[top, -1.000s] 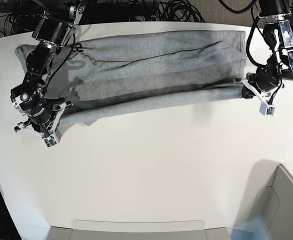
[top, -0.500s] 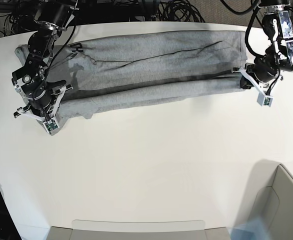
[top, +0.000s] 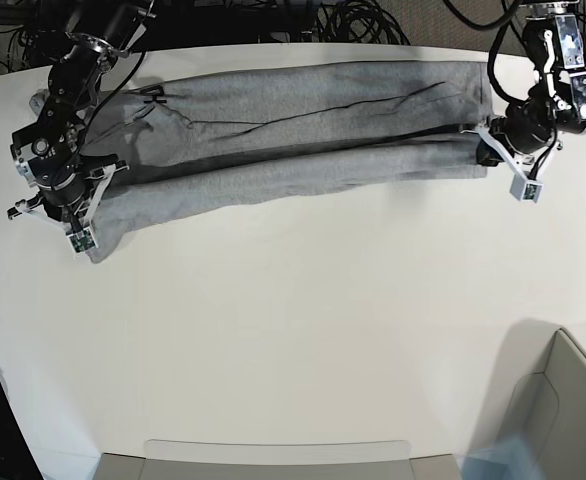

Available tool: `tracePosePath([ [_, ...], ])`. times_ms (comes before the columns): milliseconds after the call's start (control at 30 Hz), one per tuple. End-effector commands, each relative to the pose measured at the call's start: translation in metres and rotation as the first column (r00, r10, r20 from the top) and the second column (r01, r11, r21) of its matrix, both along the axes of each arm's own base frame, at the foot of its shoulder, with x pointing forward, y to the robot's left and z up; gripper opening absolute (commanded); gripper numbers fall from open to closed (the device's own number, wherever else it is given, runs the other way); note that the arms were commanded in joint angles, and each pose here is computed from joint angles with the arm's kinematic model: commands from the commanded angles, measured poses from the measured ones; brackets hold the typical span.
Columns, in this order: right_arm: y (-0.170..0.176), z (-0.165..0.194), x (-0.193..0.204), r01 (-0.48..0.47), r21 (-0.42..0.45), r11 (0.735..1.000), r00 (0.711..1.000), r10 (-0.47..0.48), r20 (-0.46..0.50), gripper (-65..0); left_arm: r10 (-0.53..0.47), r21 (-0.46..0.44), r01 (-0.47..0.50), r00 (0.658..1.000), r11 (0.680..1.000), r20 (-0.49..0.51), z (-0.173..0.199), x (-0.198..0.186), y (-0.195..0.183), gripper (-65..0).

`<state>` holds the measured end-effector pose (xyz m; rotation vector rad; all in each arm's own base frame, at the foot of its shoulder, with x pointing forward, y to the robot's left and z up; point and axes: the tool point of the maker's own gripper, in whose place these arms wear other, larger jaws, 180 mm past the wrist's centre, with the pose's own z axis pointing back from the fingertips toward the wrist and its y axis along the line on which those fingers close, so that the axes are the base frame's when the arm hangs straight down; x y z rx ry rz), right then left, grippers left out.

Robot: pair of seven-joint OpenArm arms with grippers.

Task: Fold the T-shirt properly
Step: 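Lay the hem over the collar edge and release with both grippers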

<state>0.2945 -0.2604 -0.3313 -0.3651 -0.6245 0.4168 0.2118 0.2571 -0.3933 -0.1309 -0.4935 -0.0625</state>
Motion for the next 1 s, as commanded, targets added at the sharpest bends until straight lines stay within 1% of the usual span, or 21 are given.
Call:
tracePosePath([
  [0,-0.004,0.012,0.005,-0.017,-0.025,1.000,0.999,0.018,0.030,-65.0,-0.006,0.033,0.005,1.000,0.999,0.026,0.010,0.003,0.007,-65.0],
  [133,-0.004,0.005,-0.002,-0.018,-0.025,1.000,1.000,0.018,0.009,-65.0,-0.038,0.046,0.036,0.998,0.998,0.054,0.022,0.002,-0.001,-65.0],
  [333,-0.002,-0.005,-0.013,-0.024,-0.024,0.999,0.999,0.023,-0.026,-65.0,-0.050,0.042,0.048,0.998,0.998,0.045,0.020,-0.003,-0.006,-65.0],
  [433,-0.001,-0.003,-0.021,-0.028,-0.035,0.999,0.999,0.027,-0.027,-65.0,-0.043,0.041,0.042,0.999,0.998,0.008,0.014,-0.017,-0.005,-65.0],
  [533,-0.001,0.000,-0.028,-0.032,-0.046,0.998,0.999,0.031,-0.025,-65.0,-0.043,0.040,0.042,0.999,0.998,0.002,0.012,-0.019,-0.005,-65.0],
  [667,-0.001,-0.008,-0.037,-0.031,-0.045,0.998,0.998,0.029,-0.053,-65.0,-0.042,0.038,0.043,0.999,0.998,-0.027,0.007,-0.030,-0.005,-65.0],
  [967,-0.002,-0.023,-0.060,-0.033,-0.047,0.998,0.993,0.027,-0.117,-65.0,-0.042,0.036,0.044,0.998,0.998,-0.053,0.002,-0.041,-0.005,-65.0],
])
